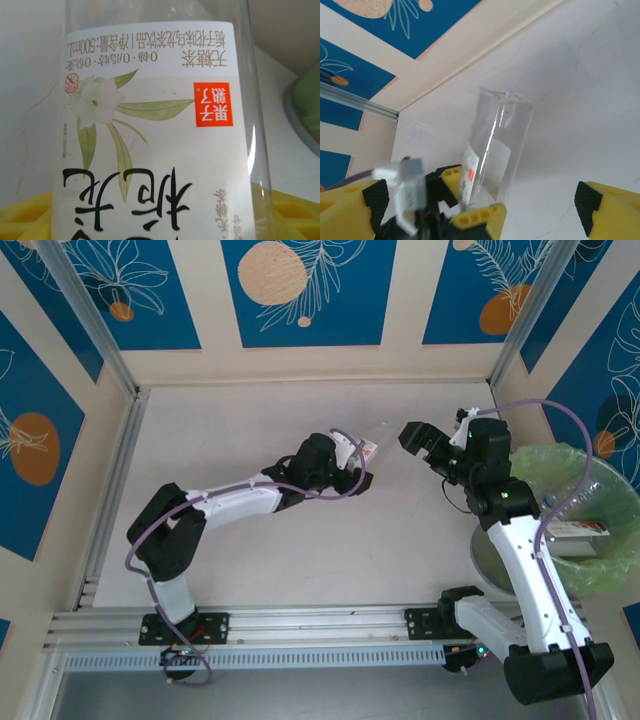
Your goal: Put the plastic bottles in the bin
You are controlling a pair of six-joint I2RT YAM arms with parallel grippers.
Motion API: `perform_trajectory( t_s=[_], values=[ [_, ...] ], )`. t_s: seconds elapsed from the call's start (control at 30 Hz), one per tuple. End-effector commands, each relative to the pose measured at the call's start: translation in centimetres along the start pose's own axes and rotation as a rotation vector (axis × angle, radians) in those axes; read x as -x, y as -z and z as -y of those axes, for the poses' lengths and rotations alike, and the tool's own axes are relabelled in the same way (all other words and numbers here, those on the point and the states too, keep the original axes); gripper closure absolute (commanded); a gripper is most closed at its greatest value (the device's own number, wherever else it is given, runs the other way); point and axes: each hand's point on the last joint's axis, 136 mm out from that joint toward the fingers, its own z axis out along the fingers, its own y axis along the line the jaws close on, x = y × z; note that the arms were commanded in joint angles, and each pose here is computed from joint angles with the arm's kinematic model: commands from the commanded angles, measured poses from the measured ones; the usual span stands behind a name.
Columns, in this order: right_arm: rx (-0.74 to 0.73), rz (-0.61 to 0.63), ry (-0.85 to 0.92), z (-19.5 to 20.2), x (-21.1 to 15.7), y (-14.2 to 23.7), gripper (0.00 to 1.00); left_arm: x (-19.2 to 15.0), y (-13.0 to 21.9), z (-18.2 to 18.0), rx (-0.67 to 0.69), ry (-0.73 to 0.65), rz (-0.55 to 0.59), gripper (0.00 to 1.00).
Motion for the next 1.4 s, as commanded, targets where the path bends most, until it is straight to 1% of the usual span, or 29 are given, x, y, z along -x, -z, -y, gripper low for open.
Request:
perform_trajectory(
  t_s=[0.0, 0.07, 0.13, 0.23, 0.33, 0.47, 0.57, 0.67, 0.87, 0.93, 1.03, 1.1, 1.2, 1.37],
  values=[
    [-0.022, 0.037, -0.050, 0.4, 0.5, -0.4, 0.02, 3.0, 1.4, 2.3, -0.033, -0.113, 0.118, 0.48],
    [0.007, 0.014, -0.054, 0.1, 0.1, -1.1, 0.02, 3.2, 1.8, 3.6, -0.068, -0.140, 0.133, 0.48],
    [0.036, -0.038, -0.058, -0.4, -0.5, -1.8, 0.03, 3.6, 2.1, 4.7, -0.091, -0.158, 0.148, 0.48],
    [0.029, -0.086, -0.072, -0.5, -0.9, -2.6, 0.03, 4.0, 2.2, 5.4, -0.120, -0.152, 0.162, 0.48],
    [0.073, -0.095, -0.070, -1.1, -1.0, -3.0, 0.08, 4.1, 2.4, 6.2, -0.149, -0.158, 0.173, 0.48],
    [0.069, -0.088, -0.073, -0.8, -1.1, -3.3, 0.11, 4.3, 2.7, 7.1, -0.193, -0.167, 0.184, 0.47],
    [0.109, -0.094, -0.063, -1.4, -1.2, -3.5, 0.14, 4.3, 2.8, 7.7, -0.223, -0.173, 0.186, 0.47],
    [0.118, -0.087, -0.073, -1.4, -1.1, -3.7, 0.14, 4.5, 2.9, 7.9, -0.228, -0.174, 0.188, 0.47],
    [0.103, -0.053, -0.058, -0.9, -0.8, -3.8, 0.32, 4.9, 3.1, 8.8, -0.264, -0.183, 0.200, 0.47],
    [0.113, -0.037, -0.047, -0.9, -0.8, -3.7, 0.43, 4.9, 3.1, 8.8, -0.264, -0.186, 0.196, 0.47],
    [0.108, -0.020, -0.044, -0.7, -0.7, -3.5, 0.55, 4.9, 3.2, 9.0, -0.273, -0.189, 0.195, 0.47],
    [0.108, -0.010, -0.039, -0.6, -0.7, -3.3, 0.59, 5.1, 3.5, 9.2, -0.281, -0.191, 0.197, 0.46],
    [0.093, 0.007, -0.030, -0.3, -0.6, -2.8, 0.60, 5.3, 3.7, 9.3, -0.286, -0.191, 0.198, 0.44],
    [0.088, 0.045, -0.015, -0.1, -0.5, -1.9, 0.66, 5.1, 3.7, 9.7, -0.312, -0.190, 0.190, 0.35]
  ],
)
